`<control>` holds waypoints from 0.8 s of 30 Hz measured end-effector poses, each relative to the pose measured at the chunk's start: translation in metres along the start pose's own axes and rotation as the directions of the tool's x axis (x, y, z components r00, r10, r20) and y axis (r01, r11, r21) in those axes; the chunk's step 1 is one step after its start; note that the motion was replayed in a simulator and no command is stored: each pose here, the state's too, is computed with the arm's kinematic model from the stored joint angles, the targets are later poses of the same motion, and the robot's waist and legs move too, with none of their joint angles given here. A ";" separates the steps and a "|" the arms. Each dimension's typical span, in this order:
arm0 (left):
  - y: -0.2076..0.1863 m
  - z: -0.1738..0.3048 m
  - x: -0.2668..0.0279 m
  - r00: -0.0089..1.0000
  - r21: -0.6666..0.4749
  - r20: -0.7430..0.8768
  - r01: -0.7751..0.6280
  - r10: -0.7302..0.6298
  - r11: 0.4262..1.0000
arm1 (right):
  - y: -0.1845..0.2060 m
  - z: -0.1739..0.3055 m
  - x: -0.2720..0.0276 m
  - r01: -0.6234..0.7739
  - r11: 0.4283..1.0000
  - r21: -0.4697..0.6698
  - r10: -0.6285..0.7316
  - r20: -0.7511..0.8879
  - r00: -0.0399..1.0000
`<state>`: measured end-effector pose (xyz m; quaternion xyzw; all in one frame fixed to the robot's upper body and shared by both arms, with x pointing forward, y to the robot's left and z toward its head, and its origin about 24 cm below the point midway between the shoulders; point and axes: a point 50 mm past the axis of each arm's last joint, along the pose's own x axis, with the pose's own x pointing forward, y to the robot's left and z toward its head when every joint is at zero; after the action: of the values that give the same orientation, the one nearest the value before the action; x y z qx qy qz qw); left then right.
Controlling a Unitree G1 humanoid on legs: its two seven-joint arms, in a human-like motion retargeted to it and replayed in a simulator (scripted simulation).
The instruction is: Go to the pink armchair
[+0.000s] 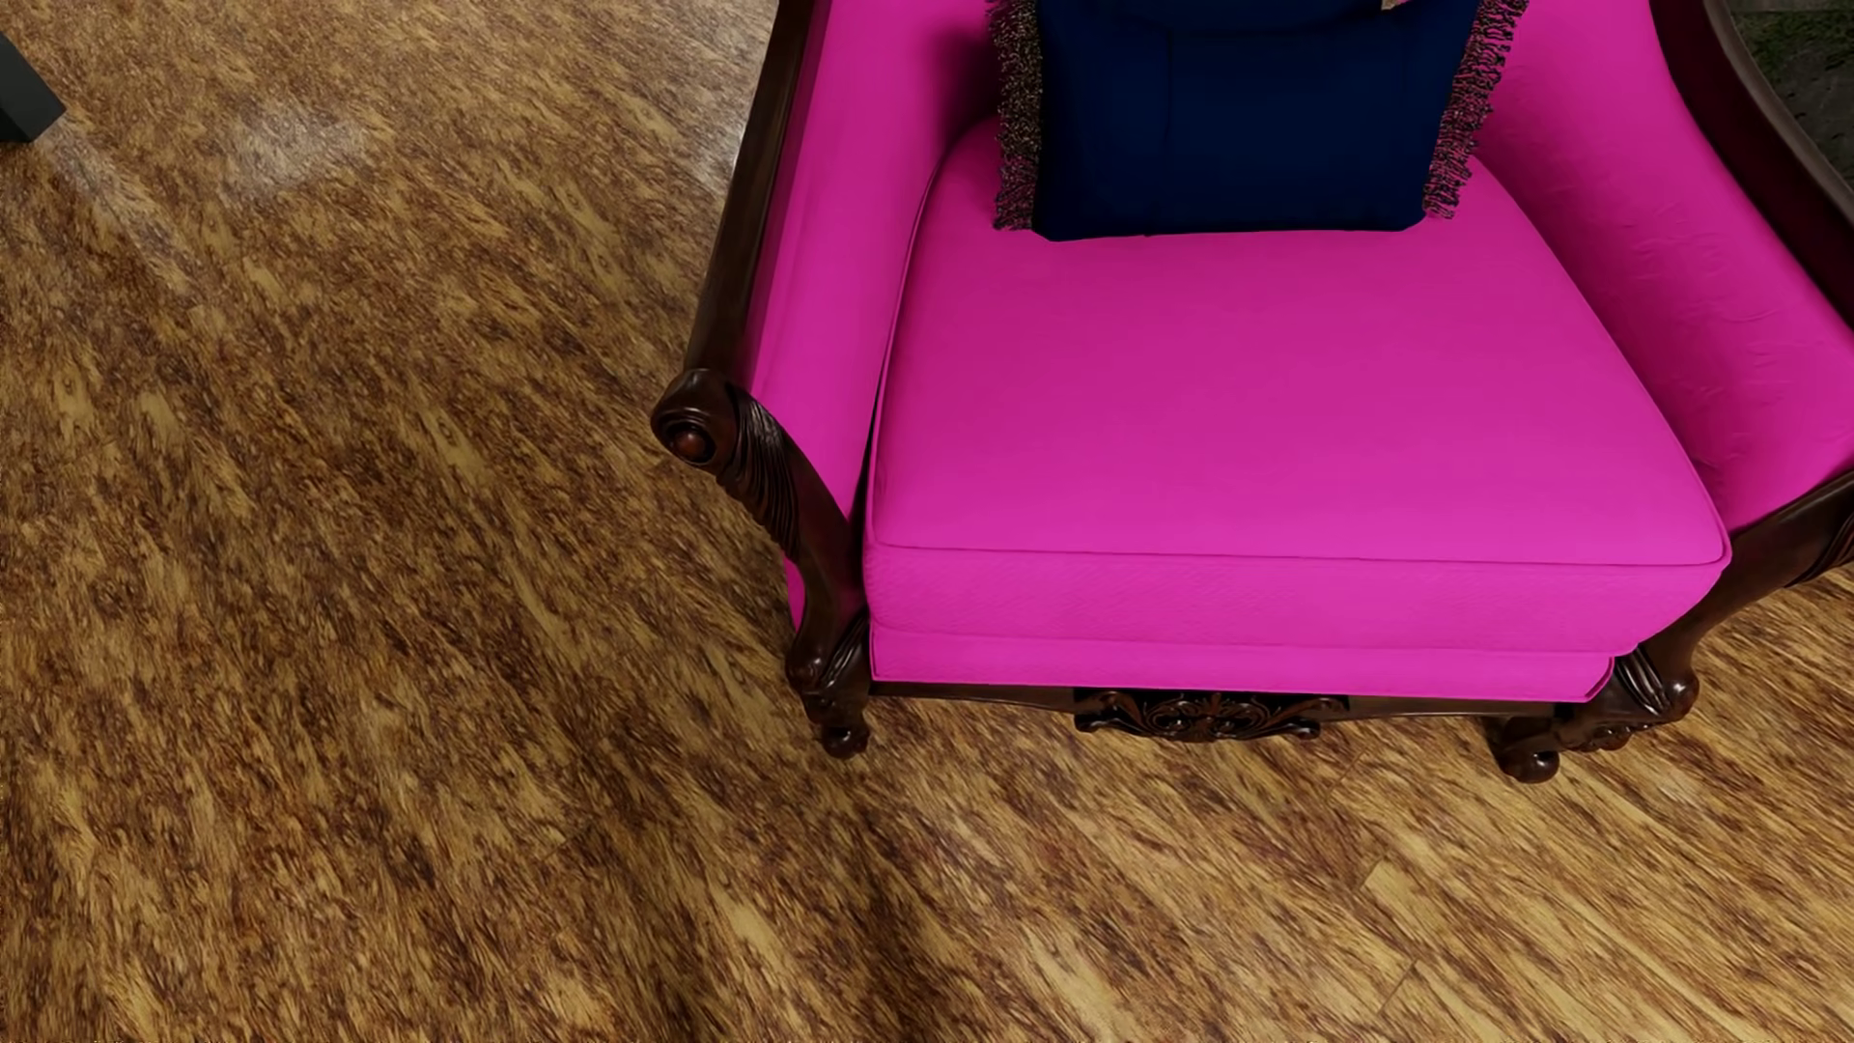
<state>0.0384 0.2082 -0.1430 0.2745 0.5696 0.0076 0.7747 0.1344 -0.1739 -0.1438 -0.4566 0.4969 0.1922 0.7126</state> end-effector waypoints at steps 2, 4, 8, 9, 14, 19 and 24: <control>0.001 0.003 0.001 1.000 0.001 0.012 -0.003 0.002 1.000 | 0.005 -0.002 0.000 -0.019 1.000 -0.024 0.019 0.004 1.000; 0.001 0.003 0.001 1.000 0.002 0.017 -0.005 0.005 1.000 | 0.005 -0.004 -0.001 -0.010 1.000 -0.010 0.010 0.026 1.000; -0.002 -0.012 0.000 0.999 0.029 -0.041 0.012 -0.010 1.000 | 0.005 -0.002 -0.004 0.017 1.000 0.011 -0.018 0.056 0.998; -0.001 -0.015 0.001 0.998 0.046 -0.055 0.014 -0.012 0.999 | 0.005 0.000 -0.004 0.020 1.000 0.004 -0.020 0.066 0.998; 0.004 -0.014 0.000 0.999 0.018 -0.045 -0.015 0.016 1.000 | 0.001 0.002 -0.007 0.035 0.999 -0.009 -0.034 0.086 0.996; -0.005 -0.004 -0.005 1.000 0.034 0.029 0.005 -0.006 0.999 | -0.019 0.016 -0.011 0.088 0.995 -0.050 -0.078 0.170 0.982; -0.007 -0.014 -0.005 0.999 0.094 -0.016 0.035 -0.033 0.995 | -0.031 0.043 -0.011 0.125 0.992 -0.022 -0.117 0.234 0.965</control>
<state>0.0220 0.2070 -0.1447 0.3010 0.5796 -0.0306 0.7566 0.1751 -0.1521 -0.1161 -0.4736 0.3779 0.2094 0.7675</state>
